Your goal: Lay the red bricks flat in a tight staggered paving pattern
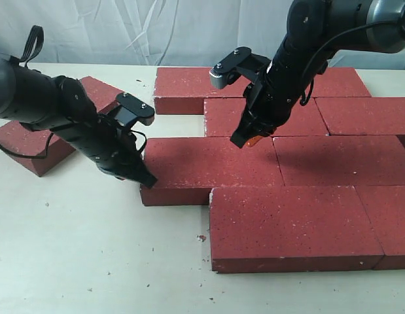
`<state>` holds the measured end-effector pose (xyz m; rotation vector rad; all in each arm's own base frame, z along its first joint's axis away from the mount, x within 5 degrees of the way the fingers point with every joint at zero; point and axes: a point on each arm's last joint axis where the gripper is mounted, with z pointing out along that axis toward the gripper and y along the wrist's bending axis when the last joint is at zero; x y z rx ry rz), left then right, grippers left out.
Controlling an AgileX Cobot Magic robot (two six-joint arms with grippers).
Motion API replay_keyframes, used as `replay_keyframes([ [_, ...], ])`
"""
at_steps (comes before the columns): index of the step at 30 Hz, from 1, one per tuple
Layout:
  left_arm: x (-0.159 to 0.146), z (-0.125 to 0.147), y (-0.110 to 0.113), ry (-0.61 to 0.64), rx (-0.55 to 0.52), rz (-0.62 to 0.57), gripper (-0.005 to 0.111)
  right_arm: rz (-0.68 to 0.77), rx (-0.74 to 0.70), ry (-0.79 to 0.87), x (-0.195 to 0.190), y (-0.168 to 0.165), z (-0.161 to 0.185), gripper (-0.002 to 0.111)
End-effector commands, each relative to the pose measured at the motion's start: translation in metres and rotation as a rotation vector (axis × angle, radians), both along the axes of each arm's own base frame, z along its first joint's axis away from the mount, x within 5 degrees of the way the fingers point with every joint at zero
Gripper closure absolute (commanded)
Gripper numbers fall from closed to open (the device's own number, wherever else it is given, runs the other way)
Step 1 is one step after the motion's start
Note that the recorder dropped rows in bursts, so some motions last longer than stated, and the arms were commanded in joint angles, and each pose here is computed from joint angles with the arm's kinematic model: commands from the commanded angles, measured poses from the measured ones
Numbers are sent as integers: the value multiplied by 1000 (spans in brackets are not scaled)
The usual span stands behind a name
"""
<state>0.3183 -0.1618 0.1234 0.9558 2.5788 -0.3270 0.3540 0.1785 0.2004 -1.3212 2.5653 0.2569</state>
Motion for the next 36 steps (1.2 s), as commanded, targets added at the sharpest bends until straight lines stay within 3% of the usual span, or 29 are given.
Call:
replay_keyframes([
  [1, -3, 0, -9, 8, -8, -18, 107, -3, 1, -14, 0, -3, 4, 109],
  [9, 2, 1, -5, -57, 21, -31, 107, -3, 1, -14, 0, -3, 4, 109],
  [17, 9, 0, 18, -28, 55, -9, 107, -4, 2, -18, 1, -3, 4, 109],
  [25, 12, 34, 31, -114, 25, 29, 107, -8, 7, -19, 1, -2, 4, 109],
  [28, 16, 59, 36, -273, 51, 2, 107, -16, 22, -15, 1, -1, 4, 109],
  [30, 30, 76, 43, -483, 83, 16, 107, -23, 34, -20, 1, 0, 4, 109],
  [31, 38, 83, 47, -576, 58, 84, 107, -25, 37, -24, 2, 0, 5, 109],
  [33, 59, 98, 64, -789, -58, 352, 107, -34, 53, -23, 2, 1, 5, 109],
  [35, 74, 105, 78, -881, -80, 464, 107, -47, 79, -12, 1, 3, 6, 109],
  [36, 83, 105, 84, -859, -69, 467, 107, -56, 95, -7, 1, 5, 6, 109],
])
